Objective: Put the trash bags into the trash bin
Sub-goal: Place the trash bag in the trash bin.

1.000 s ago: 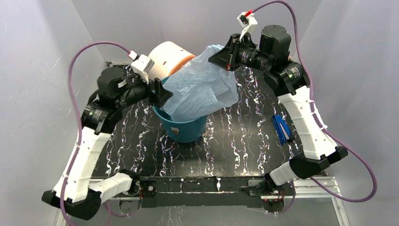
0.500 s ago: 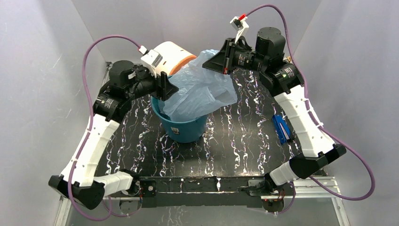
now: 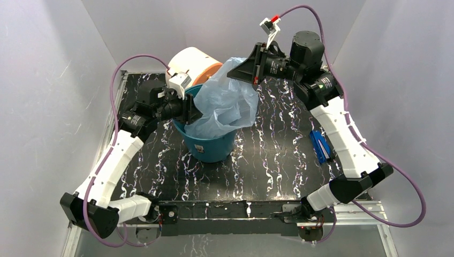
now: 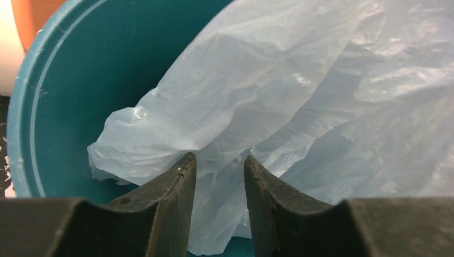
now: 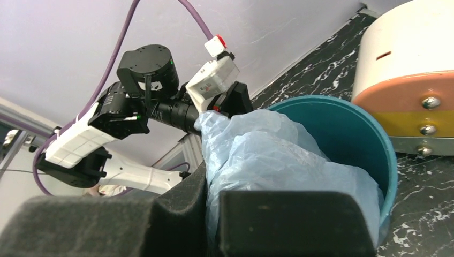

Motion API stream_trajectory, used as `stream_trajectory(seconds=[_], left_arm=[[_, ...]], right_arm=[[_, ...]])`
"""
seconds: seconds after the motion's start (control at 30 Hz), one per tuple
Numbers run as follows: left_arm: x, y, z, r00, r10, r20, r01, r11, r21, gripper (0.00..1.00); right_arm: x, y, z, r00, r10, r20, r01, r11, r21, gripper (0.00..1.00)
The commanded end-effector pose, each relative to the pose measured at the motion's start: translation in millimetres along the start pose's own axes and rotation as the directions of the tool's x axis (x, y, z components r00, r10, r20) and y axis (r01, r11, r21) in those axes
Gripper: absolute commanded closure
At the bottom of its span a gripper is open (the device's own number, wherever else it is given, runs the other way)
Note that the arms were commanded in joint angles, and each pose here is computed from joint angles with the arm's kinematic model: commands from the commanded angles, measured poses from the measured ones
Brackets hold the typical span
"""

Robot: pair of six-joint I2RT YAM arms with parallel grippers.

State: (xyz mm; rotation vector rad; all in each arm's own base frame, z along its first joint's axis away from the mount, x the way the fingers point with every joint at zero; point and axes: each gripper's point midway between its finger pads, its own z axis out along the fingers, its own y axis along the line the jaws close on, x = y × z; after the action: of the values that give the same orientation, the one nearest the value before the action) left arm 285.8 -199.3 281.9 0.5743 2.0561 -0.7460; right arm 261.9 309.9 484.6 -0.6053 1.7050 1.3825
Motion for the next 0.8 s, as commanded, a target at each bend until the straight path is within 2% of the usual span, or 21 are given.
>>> stream_trajectory(seconds=[0.0, 0.1, 0.2, 0.37, 0.47, 0.63, 0.77], left_arm=[[-30, -9, -29, 0.991, 0.043, 0.127, -0.038, 0.999, -0.039, 0.58], [-48, -24, -48, 0.98, 0.068, 0.188, -0.067, 0.998, -0.012, 0.47], [-51, -47, -60, 0.972, 0.105, 0.21, -0.125, 0.988, 0.085, 0.36], [-34, -99, -77, 0.976, 0.129, 0.174, -0.187, 0.907, 0.378, 0.33], [-31, -104, -81, 0.976, 0.124, 0.181, -0.189, 0.897, 0.401, 0.33], [-14, -101, -72, 0.981, 0.118, 0.151, -0.166, 0.916, 0.365, 0.33], [4, -108, -51, 0.978, 0.18, 0.108, -0.204, 0.931, 0.303, 0.33]], right_arm=[[-12, 22, -4, 0.999, -0.024, 0.044, 0.028, 0.995, -0.096, 0.89], [-10, 7, 1, 0.999, 0.003, 0.047, -0.001, 0.999, -0.036, 0.9], [-10, -8, 4, 0.998, 0.021, 0.058, -0.023, 0.999, 0.028, 0.9], [-10, -13, 5, 0.997, 0.027, 0.071, -0.03, 0.998, 0.05, 0.9], [-11, -13, 6, 0.997, 0.034, 0.076, -0.037, 0.998, 0.041, 0.9], [-12, -10, 10, 0.996, 0.053, 0.077, -0.054, 0.998, 0.013, 0.89], [-12, -10, 13, 0.995, 0.067, 0.069, -0.067, 0.998, -0.002, 0.9]])
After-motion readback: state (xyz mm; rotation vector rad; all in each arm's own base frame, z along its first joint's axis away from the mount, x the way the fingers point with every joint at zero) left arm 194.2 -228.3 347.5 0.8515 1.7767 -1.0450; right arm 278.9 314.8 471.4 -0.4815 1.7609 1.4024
